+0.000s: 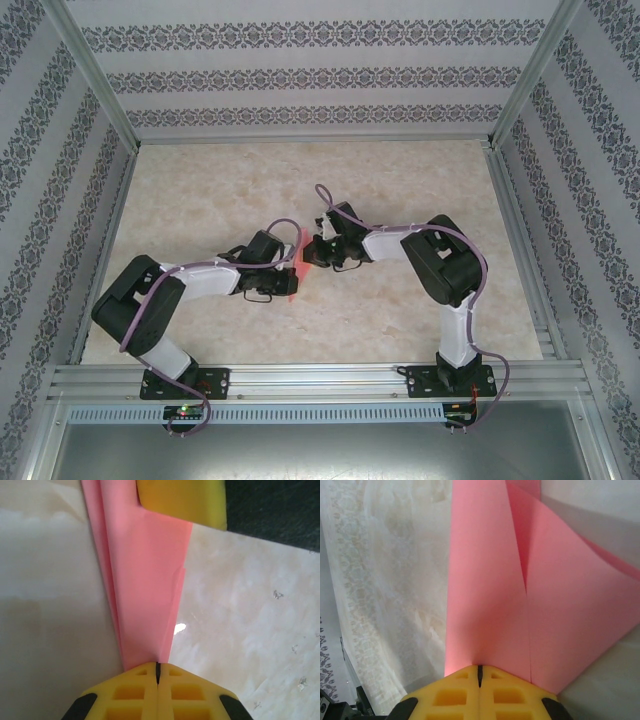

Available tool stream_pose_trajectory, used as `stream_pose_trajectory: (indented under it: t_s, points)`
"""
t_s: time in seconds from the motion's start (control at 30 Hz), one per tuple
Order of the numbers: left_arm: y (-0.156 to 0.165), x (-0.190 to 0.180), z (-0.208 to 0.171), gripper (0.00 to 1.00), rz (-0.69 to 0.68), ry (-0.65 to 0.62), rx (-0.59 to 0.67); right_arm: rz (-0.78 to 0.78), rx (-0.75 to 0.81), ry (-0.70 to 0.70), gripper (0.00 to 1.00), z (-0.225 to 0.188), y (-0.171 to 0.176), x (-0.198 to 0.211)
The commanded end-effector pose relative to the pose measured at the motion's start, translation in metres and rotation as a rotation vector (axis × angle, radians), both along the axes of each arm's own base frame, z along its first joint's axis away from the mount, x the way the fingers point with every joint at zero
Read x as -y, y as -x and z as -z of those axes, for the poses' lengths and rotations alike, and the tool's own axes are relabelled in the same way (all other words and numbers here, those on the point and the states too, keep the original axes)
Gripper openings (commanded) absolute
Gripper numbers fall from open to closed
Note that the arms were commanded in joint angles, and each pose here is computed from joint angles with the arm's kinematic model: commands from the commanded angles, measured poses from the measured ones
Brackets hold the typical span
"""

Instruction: Fold a paper plane with a square sheet of paper (pick it up from the middle)

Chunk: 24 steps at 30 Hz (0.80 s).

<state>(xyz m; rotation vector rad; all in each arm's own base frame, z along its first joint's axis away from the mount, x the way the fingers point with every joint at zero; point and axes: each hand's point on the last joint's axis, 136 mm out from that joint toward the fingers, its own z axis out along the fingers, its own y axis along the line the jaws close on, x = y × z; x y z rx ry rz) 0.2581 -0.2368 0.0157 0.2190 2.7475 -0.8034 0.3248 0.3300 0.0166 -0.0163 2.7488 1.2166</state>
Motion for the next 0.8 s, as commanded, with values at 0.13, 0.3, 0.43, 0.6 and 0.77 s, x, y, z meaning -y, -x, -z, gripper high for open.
stream_pose_trajectory:
  t_s: [0.13, 0.3, 0.43, 0.6, 0.77]
  points:
    - [0.029, -0.043, 0.065, 0.03, 0.030, -0.235, -0.093, 0.067, -0.042, 0.076, 0.07, 0.004, 0.010, 0.026]
    - [0.031, -0.046, 0.073, 0.02, 0.042, -0.252, -0.100, 0.100, -0.027, -0.053, 0.09, -0.027, 0.008, 0.009]
    - [0.032, -0.049, 0.074, 0.02, 0.048, -0.263, -0.097, 0.127, -0.023, -0.092, 0.09, -0.040, 0.009, 0.002]
    - [0.033, -0.048, 0.074, 0.02, 0.058, -0.258, -0.097, 0.148, -0.046, -0.140, 0.08, -0.036, 0.003, -0.008]
    - [0.034, -0.048, 0.074, 0.01, 0.065, -0.256, -0.102, 0.152, -0.072, -0.142, 0.07, -0.025, -0.004, -0.015]
